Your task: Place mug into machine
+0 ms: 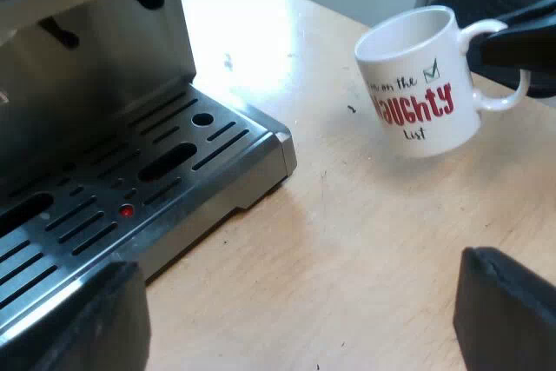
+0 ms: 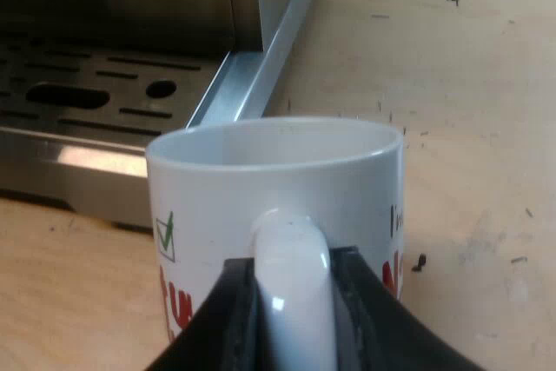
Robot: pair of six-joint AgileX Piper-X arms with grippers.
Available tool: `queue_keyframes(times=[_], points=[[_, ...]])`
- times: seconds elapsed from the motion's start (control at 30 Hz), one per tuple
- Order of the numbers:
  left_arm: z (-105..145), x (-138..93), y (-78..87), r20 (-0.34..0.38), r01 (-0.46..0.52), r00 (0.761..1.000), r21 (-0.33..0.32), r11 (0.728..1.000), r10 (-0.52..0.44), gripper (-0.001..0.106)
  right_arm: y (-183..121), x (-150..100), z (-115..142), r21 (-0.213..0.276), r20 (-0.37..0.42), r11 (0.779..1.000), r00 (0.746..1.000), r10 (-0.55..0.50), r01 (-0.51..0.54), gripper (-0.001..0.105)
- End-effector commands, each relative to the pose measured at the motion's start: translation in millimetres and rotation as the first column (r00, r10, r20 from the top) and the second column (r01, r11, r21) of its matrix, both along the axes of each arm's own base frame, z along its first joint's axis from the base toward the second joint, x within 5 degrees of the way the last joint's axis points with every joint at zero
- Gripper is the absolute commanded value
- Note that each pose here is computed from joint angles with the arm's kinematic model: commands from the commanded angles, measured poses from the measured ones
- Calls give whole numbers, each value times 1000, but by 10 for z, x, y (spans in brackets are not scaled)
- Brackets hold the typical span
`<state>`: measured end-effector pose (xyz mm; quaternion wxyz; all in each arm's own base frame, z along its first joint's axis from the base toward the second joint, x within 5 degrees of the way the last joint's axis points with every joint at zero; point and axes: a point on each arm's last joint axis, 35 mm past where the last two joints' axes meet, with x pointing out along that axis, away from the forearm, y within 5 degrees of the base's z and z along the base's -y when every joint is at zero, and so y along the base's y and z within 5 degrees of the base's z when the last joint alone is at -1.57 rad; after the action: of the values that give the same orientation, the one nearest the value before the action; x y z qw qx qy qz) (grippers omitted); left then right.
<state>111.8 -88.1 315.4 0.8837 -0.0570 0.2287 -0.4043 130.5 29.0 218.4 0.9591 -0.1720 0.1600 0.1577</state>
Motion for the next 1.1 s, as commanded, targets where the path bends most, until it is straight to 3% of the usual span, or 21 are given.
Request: queue_keyframes(times=[0.03, 0.47, 0.77, 0.93, 1.1], points=[[38, -10, 1, -1, -11, 1000, -26, 1000, 11, 73, 19, 22, 199, 17, 140, 999, 989, 41, -44, 0], [38, -10, 1, -7, -14, 1000, -31, 999, 13, 73, 36, 26, 242, 32, 178, 996, 981, 80, -87, 0], [38, -11, 1, -8, -12, 1000, -31, 999, 11, 73, 50, 62, 116, 31, 132, 994, 986, 100, -105, 0], [38, -11, 1, -8, -12, 1000, -31, 999, 11, 73, 70, 147, 150, 37, 186, 993, 977, 106, -114, 0], [38, -11, 1, -8, -12, 1000, -31, 999, 11, 73, 76, 202, 44, 21, 131, 995, 987, 95, -98, 0]])
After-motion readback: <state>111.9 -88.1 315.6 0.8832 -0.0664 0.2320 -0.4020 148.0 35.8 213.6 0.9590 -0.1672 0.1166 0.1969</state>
